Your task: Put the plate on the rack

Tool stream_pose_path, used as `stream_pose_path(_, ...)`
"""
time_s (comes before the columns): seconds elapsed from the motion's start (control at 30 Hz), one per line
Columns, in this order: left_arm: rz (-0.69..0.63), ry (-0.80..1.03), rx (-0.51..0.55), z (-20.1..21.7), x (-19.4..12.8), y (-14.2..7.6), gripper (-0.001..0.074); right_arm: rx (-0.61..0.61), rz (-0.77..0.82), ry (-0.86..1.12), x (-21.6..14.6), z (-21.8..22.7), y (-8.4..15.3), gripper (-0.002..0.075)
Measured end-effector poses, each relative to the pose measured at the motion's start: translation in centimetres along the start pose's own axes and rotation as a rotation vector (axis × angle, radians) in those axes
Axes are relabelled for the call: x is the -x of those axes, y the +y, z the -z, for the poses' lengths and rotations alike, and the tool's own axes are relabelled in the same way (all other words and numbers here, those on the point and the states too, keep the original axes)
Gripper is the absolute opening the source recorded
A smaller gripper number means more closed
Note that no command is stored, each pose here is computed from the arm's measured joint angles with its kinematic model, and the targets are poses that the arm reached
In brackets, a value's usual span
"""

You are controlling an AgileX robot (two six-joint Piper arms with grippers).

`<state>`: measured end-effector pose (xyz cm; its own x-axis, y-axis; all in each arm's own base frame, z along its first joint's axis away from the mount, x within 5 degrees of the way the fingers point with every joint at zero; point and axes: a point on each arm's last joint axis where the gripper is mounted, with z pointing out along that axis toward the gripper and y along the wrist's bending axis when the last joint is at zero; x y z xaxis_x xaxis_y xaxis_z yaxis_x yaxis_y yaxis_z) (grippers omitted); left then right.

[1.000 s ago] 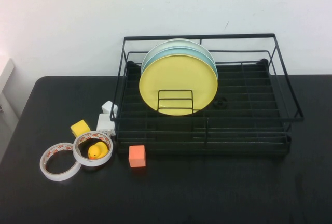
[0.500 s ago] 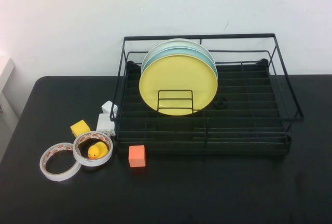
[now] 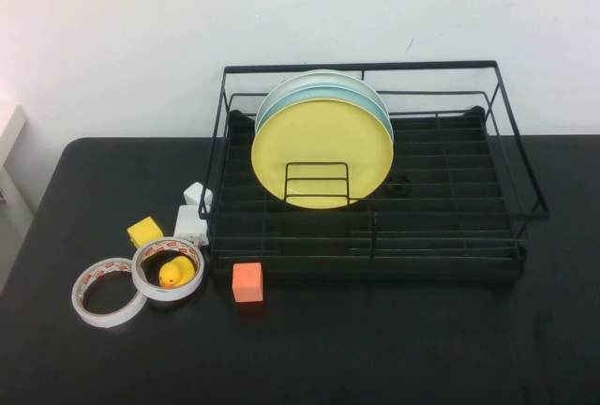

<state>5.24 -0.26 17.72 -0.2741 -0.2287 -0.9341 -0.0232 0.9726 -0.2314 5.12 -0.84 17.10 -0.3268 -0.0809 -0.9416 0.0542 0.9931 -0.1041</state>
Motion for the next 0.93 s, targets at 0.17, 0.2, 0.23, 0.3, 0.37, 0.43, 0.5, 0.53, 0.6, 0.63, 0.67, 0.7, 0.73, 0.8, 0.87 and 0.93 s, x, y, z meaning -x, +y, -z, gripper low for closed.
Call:
stream_pose_path(0.17,0.0,0.0,0.0,0.0,0.0,0.0,-0.0001,0.047,0.085,-0.008,0.05,0.01,0.43,-0.0002)
stream_pose_path(0.2,0.0,0.0,0.0,0.0,0.0,0.0,-0.0001,0.063,0.119,-0.015,0.1,0.02,0.58,-0.0002)
stream_pose_path(0.23,0.0,0.0,0.0,0.0,0.0,0.0,-0.0001,0.076,0.155,-0.019,0.12,0.03,0.71,-0.0002)
stream_pose_path(0.3,-0.004,0.0,0.0,0.0,0.0,0.0,-0.0001,0.092,0.207,-0.024,0.13,0.04,0.86,-0.0002)
stream_pose_path(0.37,-0.004,0.0,0.0,0.0,0.0,0.0,-0.0001,0.096,0.216,-0.023,0.11,0.04,0.89,-0.0002)
stream_pose_path(0.43,-0.004,0.0,0.0,0.0,0.0,0.0,-0.0001,0.097,0.192,-0.017,0.07,0.04,0.89,-0.0002)
stream_pose_path(0.5,-0.004,0.0,0.0,0.0,0.0,0.0,-0.0001,0.095,0.167,-0.016,0.07,0.04,0.87,-0.0002)
stream_pose_path(0.53,-0.004,0.0,0.0,0.0,0.0,0.0,-0.0001,0.094,0.161,-0.015,0.07,0.04,0.87,-0.0002)
stream_pose_path(0.6,-0.004,0.0,0.0,0.0,0.0,0.0,-0.0001,0.094,0.155,-0.013,0.05,0.04,0.87,-0.0002)
stream_pose_path(0.63,-0.004,0.0,0.0,0.0,0.0,0.0,-0.0001,0.094,0.153,-0.013,0.05,0.04,0.87,-0.0002)
stream_pose_path(0.67,-0.004,0.0,0.0,0.0,0.0,0.0,-0.0001,0.094,0.153,-0.013,0.05,0.04,0.87,-0.0002)
stream_pose_path(0.7,-0.004,0.0,0.0,0.0,0.0,0.0,-0.0001,0.094,0.155,-0.013,0.05,0.04,0.86,-0.0002)
stream_pose_path(0.73,-0.004,0.0,0.0,0.0,0.0,0.0,-0.0001,0.094,0.155,-0.013,0.05,0.04,0.86,-0.0002)
stream_pose_path(0.8,-0.004,0.0,0.0,0.0,0.0,0.0,-0.0001,0.094,0.155,-0.013,0.05,0.04,0.86,-0.0002)
stream_pose_path(0.87,-0.006,0.0,0.0,0.0,0.0,0.0,-0.0001,0.094,0.155,-0.012,0.04,0.04,0.86,-0.0002)
stream_pose_path(0.93,-0.009,0.0,0.0,0.0,0.0,0.0,-0.0001,0.094,0.155,-0.011,0.03,0.04,0.86,-0.0002)
